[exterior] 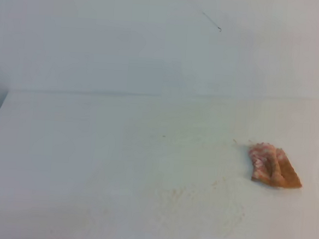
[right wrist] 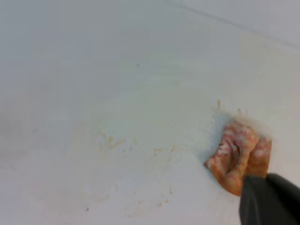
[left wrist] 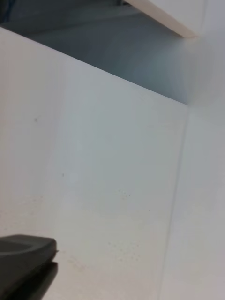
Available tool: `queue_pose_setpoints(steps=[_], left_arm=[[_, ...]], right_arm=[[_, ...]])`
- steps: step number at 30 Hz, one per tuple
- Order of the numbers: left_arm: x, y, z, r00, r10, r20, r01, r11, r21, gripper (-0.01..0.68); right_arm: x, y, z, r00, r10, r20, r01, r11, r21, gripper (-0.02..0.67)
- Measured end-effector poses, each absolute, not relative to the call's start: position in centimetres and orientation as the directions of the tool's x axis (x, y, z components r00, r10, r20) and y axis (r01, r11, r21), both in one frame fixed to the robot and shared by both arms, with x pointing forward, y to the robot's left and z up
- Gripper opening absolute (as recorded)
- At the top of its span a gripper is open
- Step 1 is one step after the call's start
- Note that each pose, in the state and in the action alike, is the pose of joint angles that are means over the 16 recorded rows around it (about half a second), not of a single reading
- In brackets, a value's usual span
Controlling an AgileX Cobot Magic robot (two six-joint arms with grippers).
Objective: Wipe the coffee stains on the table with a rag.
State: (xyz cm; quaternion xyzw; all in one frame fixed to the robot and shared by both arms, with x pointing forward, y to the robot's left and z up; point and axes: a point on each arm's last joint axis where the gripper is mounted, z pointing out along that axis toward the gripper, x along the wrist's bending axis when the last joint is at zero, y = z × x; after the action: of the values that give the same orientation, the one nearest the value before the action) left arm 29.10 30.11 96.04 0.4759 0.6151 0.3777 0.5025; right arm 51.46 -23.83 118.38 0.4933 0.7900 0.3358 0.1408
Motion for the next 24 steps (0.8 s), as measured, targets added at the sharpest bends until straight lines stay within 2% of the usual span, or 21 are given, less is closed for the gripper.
queue_pose_setpoints(steps=[5,12,16,19,24], left_arm=[[29.1,30.1,96.0,-0.043,0.965,-0.259,0.207,0.262,0.943,-0.001],[29.1,30.1,96.0,-0.043,0.965,-0.259,0.207,0.262,0.943,-0.001],[29.1,30.1,96.0,-0.043,0.965,-0.259,0.207,0.262,0.943,-0.001],[29.1,30.1,96.0,-0.042,0.965,-0.259,0.206,0.262,0.943,-0.001],[29.1,30.1,96.0,-0.042,0.965,-0.259,0.206,0.262,0.943,-0.001]], right_arm=[[48.6,-24.1,120.9,-0.488,0.869,0.08,0.619,0.279,0.734,0.003],[46.4,-24.3,122.6,-0.493,0.869,0.053,0.567,0.274,0.777,0.001],[44.4,-24.8,124.0,-0.484,0.875,-0.012,0.488,0.282,0.826,0.0],[42.1,-25.5,125.0,-0.43,0.899,-0.083,0.383,0.265,0.885,0.0],[36.3,-27.5,125.3,-0.256,0.949,-0.181,0.136,0.221,0.966,0.0]])
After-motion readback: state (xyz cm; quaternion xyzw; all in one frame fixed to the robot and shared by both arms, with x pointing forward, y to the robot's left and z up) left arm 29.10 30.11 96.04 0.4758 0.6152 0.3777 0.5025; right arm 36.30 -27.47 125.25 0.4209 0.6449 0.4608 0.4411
